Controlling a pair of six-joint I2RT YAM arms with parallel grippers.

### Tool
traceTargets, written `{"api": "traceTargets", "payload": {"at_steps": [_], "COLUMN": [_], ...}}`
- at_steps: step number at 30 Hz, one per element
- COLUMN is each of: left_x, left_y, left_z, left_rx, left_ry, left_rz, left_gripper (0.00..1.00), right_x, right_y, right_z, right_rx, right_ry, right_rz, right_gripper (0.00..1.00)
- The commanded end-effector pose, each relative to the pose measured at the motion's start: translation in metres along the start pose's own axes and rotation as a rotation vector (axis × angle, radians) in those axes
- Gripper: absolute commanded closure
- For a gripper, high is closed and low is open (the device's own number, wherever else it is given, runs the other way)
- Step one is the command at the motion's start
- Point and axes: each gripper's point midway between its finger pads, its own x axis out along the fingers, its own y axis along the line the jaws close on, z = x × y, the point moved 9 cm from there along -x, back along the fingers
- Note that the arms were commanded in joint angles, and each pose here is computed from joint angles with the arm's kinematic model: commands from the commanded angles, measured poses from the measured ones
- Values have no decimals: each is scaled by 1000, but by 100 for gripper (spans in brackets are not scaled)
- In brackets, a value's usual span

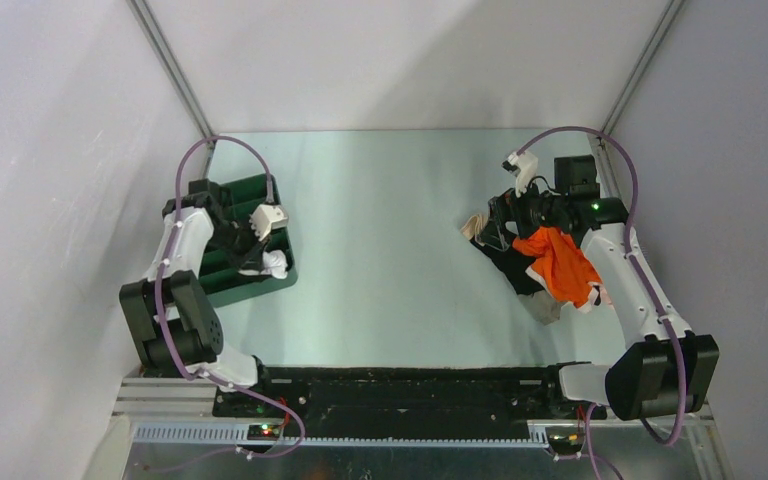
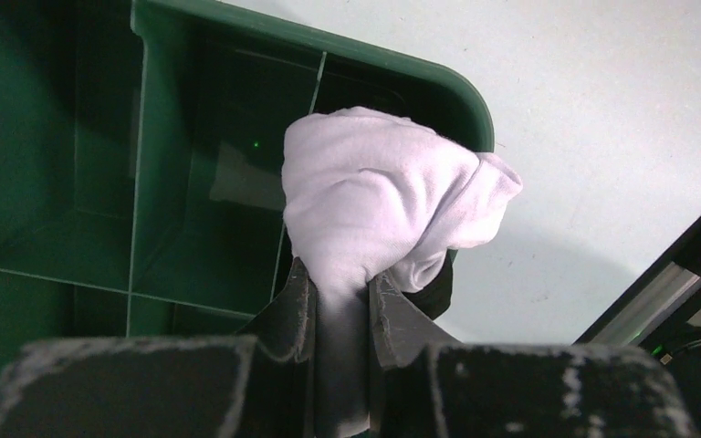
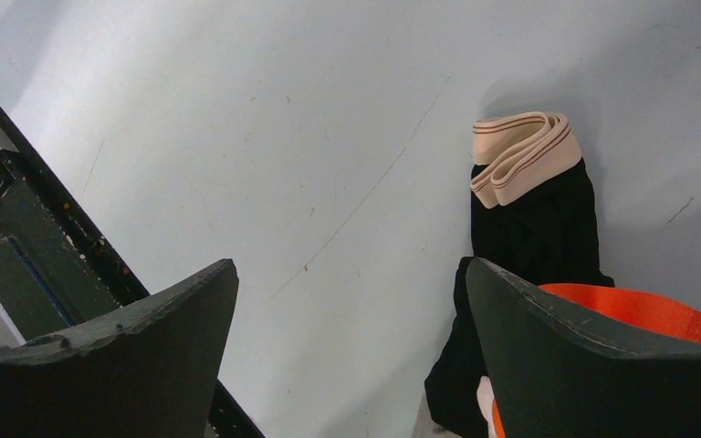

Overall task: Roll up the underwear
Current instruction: Place the underwear in the storage box.

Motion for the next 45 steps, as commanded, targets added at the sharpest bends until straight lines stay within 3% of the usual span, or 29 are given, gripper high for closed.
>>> {"api": "traceTargets", "payload": {"at_steps": [1,13,18,29,32,38,45], "left_x": [12,56,72,10,-8,-18,3], "left_y": [6,0,4,-5,-7,-10,3], "left_z": [-2,-7,-19,4,15,13,-4], "left_rx": [-23,-83,-111,-53,-54,-89,-163], "left_ry": [-38,-88,-20,-22,-32,29,132], "left_rz": [3,-50,-81,9,11,25,84], "left_gripper": [100,98,91,33,25,29,47], "right_x": [1,6,5,3,3,5,7], "right_y": [-1,-2,-1,-2,-3,-3,-3], "right_z": [-1,-4,-5,-5,-6,-6,-6], "right_rx": [15,45,56,34,29,29,34], "right_ry": [2,10,18,16,22,20,20], "right_rz": [-2,15,16,-8,-4,9,26], "right_gripper": [1,1,1,1,1,1,0]}}
